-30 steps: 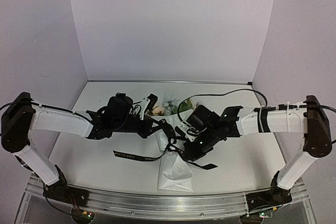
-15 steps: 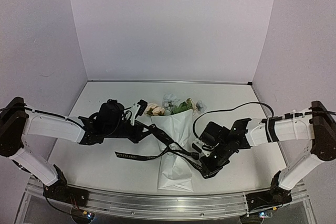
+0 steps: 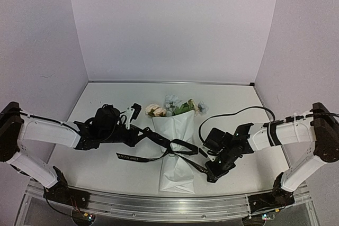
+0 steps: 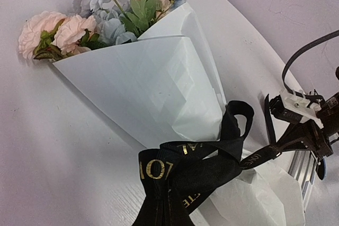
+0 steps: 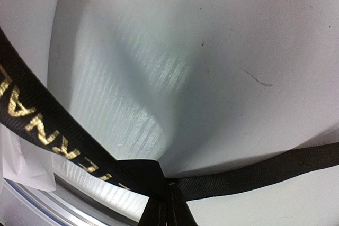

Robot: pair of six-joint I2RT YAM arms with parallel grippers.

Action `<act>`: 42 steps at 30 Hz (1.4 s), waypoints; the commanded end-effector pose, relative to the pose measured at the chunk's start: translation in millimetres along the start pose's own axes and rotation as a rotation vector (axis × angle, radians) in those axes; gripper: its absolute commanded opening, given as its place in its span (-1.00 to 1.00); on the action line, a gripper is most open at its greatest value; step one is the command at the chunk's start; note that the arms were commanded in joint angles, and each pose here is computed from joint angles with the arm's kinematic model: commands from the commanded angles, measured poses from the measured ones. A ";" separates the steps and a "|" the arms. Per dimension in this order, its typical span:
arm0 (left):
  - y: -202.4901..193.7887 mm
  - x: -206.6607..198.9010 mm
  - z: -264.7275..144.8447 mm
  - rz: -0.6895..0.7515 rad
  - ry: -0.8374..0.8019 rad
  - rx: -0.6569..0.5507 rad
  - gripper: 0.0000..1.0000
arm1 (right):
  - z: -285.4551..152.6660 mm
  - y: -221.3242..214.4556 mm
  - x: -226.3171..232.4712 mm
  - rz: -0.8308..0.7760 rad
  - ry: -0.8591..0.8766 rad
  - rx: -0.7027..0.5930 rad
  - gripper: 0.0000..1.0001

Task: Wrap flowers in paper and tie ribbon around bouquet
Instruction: Cross the half-tied ribbon over the folded bouquet.

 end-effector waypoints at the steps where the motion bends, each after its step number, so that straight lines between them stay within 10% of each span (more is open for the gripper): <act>1: 3.7 5.9 -5.4 -0.031 0.034 -0.041 -1.00 | 3.3 -6.3 -11.3 -0.012 -0.093 0.000 -1.00; 12: -4.0 6.4 -1.3 -0.036 0.017 0.013 -1.00 | 0.3 4.3 -7.9 -0.045 -0.083 -0.016 -0.95; 24: -3.1 -4.0 7.8 -0.023 -0.055 0.060 -1.00 | -21.5 39.1 9.1 -0.141 -0.009 -0.179 0.20; 33: -0.6 -5.6 8.0 -0.023 -0.053 0.061 -1.00 | -3.2 55.7 15.4 -0.101 0.031 -0.183 0.10; 42: -2.4 7.3 -2.8 -0.094 0.029 -0.001 -0.96 | 9.4 49.8 7.4 -0.039 -0.007 -0.185 -0.57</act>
Point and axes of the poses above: each gripper's point midway between its finger pads, its own z axis out along the fingers, its own x axis along the line the jaws close on, y = z × x, the point moved 6 cm from there along -z, back along the fingers, and after that the axes turned 13 degrees about -z, right-handed, at the moved point
